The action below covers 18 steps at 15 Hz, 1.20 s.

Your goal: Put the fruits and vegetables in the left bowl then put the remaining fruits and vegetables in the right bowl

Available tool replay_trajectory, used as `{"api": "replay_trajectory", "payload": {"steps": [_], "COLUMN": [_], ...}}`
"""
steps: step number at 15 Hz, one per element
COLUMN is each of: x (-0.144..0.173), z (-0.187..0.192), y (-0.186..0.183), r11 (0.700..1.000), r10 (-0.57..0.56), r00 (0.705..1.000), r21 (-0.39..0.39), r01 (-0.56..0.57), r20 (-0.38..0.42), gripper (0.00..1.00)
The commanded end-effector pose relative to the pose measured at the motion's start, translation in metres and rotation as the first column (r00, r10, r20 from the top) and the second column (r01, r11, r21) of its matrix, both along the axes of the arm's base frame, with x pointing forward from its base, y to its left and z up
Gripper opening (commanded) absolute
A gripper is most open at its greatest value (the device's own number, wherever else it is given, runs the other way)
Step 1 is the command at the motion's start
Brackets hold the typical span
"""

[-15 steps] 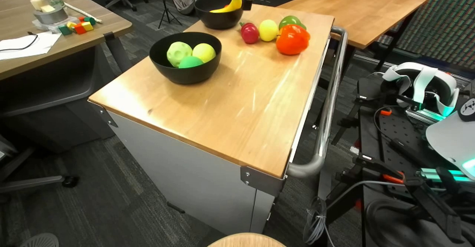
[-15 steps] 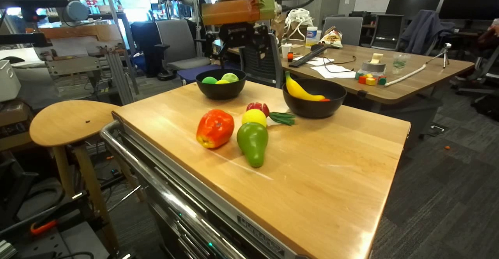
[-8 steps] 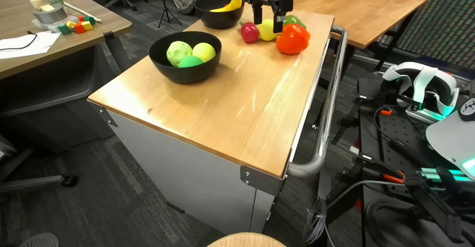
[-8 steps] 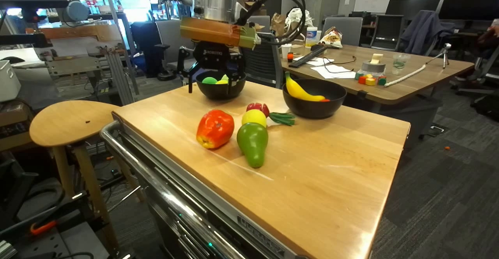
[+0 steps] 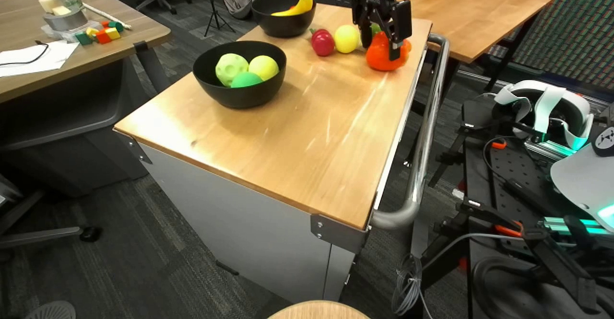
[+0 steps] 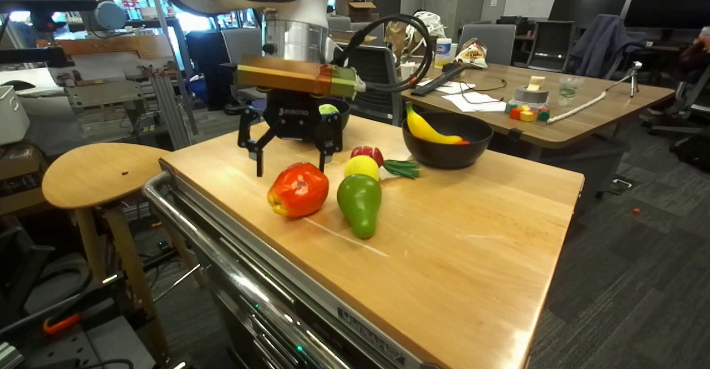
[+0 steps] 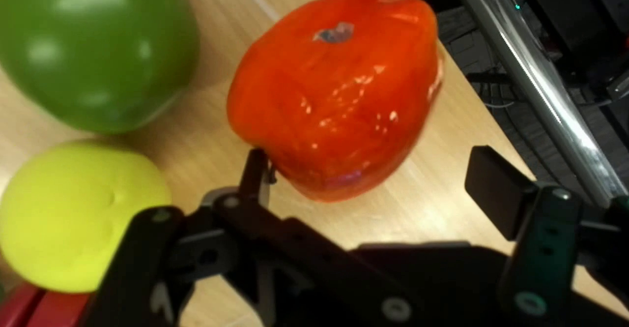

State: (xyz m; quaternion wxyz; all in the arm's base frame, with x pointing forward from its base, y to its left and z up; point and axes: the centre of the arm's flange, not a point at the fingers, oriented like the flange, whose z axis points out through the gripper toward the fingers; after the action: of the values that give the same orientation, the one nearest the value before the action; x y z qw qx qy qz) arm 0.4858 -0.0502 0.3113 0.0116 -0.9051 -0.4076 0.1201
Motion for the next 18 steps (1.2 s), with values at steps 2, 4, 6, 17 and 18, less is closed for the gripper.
{"api": "replay_trajectory", "payload": {"steps": [2, 4, 6, 17, 18], "x": [-0.012, -0.014, -0.016, -0.04, -0.047], "z": [-0.024, -0.029, -0.032, 0.006, 0.012], "y": [-0.009, -0.012, -0.014, -0.005, -0.004], "r11": [0.999, 0.998, 0.997, 0.995, 0.992], "r10": [-0.023, -0.027, -0.029, 0.102, 0.125], "r00": [1.0, 1.0, 0.999, 0.949, 0.941], "r21": [-0.048, -0.056, -0.065, -0.035, -0.025], "r01": [0.023, 0.027, 0.03, -0.096, -0.123], "r20": [0.002, 0.006, 0.013, 0.299, 0.314], "gripper": [0.75, 0.58, 0.42, 0.95, 1.0]}}
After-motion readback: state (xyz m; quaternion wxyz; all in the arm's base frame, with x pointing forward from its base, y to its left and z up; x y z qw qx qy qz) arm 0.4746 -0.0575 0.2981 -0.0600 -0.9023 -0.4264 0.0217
